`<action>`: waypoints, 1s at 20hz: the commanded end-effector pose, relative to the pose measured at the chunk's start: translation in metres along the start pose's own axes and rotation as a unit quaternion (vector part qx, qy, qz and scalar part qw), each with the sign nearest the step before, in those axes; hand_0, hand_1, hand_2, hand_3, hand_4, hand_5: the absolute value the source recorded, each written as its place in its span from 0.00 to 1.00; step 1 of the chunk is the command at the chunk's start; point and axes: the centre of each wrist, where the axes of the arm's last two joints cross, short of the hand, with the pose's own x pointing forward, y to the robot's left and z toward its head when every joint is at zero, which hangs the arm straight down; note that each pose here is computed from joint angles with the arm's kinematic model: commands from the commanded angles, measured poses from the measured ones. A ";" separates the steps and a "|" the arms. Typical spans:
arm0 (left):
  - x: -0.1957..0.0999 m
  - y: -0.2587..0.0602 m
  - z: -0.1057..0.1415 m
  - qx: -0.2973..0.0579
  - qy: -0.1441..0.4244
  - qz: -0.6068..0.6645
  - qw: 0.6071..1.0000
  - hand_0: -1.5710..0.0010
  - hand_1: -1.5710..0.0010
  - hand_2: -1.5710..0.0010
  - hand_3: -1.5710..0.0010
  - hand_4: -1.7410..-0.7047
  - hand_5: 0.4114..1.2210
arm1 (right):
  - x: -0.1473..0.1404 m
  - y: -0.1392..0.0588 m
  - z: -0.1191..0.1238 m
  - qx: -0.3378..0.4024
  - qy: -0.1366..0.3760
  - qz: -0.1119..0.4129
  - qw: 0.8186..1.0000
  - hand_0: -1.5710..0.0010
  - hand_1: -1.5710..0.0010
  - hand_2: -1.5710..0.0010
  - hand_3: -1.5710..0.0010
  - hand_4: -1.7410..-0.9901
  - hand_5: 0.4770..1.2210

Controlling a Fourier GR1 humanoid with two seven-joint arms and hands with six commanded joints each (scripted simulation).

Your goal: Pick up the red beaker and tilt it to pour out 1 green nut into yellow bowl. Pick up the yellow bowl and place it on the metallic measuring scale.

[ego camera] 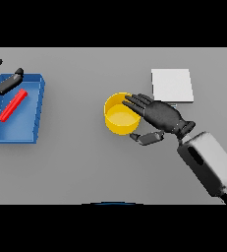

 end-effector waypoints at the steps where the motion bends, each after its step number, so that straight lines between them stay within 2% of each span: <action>1: 0.000 0.001 0.000 -0.001 0.001 -0.001 1.000 1.00 1.00 1.00 1.00 0.90 0.35 | -0.003 0.000 -0.003 0.017 -0.008 0.014 1.000 1.00 1.00 1.00 1.00 0.77 0.22; 7: 0.001 0.003 -0.002 -0.002 0.004 0.000 1.000 1.00 1.00 1.00 1.00 0.90 0.35 | -0.003 -0.001 -0.033 0.094 -0.044 0.061 0.993 1.00 1.00 1.00 1.00 0.78 0.23; 14: -0.002 0.008 -0.004 0.003 0.001 -0.008 1.000 1.00 1.00 1.00 1.00 0.91 0.36 | 0.003 0.001 -0.059 0.179 -0.039 0.105 0.977 1.00 1.00 1.00 1.00 0.75 0.27; 16: -0.005 0.001 -0.003 -0.006 -0.002 -0.007 1.000 1.00 1.00 1.00 1.00 0.91 0.36 | 0.002 0.004 -0.068 0.194 -0.033 0.109 0.974 1.00 1.00 1.00 1.00 0.75 0.26; 20: -0.002 0.007 -0.004 0.002 0.007 -0.016 1.000 1.00 1.00 1.00 1.00 0.92 0.37 | 0.002 0.013 -0.073 0.208 -0.029 0.104 0.972 1.00 1.00 1.00 0.99 0.73 0.31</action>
